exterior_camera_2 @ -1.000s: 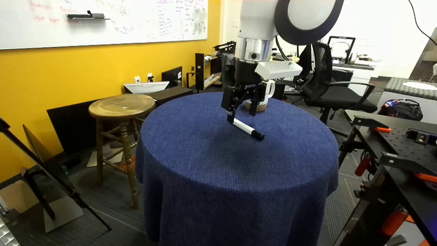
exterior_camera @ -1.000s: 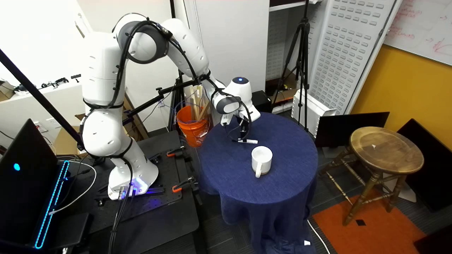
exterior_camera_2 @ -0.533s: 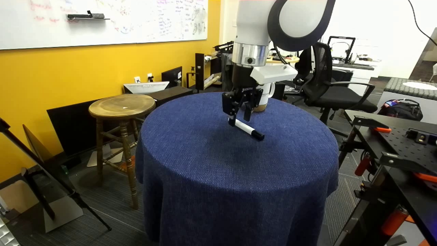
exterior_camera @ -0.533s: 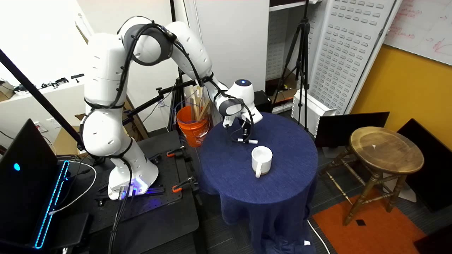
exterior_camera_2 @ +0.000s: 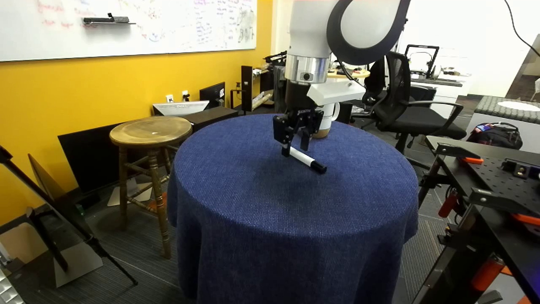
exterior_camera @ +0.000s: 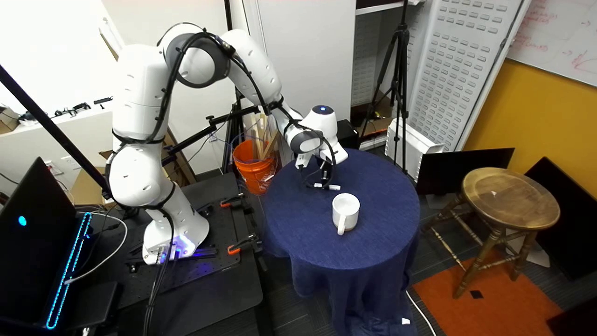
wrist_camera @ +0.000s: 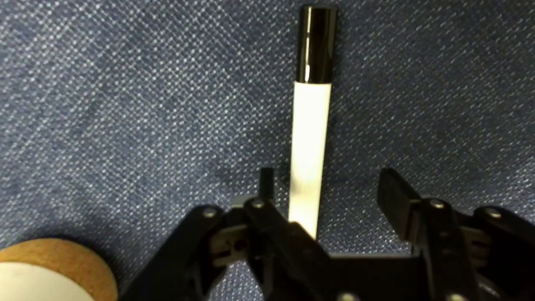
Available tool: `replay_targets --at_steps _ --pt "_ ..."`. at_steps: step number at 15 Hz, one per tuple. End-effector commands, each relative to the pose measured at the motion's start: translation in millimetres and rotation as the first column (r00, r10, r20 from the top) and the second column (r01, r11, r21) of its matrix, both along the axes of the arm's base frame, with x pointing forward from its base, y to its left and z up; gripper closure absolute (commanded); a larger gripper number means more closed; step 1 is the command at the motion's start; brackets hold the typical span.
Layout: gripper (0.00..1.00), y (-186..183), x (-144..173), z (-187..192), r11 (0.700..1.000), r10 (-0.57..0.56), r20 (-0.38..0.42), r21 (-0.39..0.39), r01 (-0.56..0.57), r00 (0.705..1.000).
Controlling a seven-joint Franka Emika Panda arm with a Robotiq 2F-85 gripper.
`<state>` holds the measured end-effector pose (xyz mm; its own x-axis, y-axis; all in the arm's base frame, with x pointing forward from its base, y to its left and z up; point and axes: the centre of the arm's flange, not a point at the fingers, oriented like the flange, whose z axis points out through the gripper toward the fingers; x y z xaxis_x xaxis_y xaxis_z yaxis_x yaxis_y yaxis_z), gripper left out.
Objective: Pick up the marker and put it in the cup
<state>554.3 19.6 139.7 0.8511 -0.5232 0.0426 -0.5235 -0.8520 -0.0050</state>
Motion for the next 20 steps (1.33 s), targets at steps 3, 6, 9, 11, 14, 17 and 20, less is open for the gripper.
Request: replay_targets --at_steps 3,6,9,11,14,17,20 --pt "0.41 -0.4 7.3 0.0 1.000 -0.005 -0.032 0.006 0.005 0.999" --pt "0.44 -0.6 6.7 -1.3 1.000 -0.009 -0.039 0.007 0.009 0.999" --pt "0.51 -1.1 6.2 -2.2 1.000 -0.011 -0.046 0.008 0.012 0.999" --pt "0.54 -1.4 5.6 -2.6 1.000 -0.010 -0.052 0.009 0.011 0.999" --pt "0.81 -2.0 4.3 -3.1 1.000 -0.010 -0.060 0.009 0.011 0.998" --pt "1.00 -3.2 3.1 -2.7 1.000 -0.013 -0.061 0.007 0.013 0.998" --pt "0.95 -3.4 1.5 0.0 1.000 -0.013 -0.056 0.002 0.014 0.998"
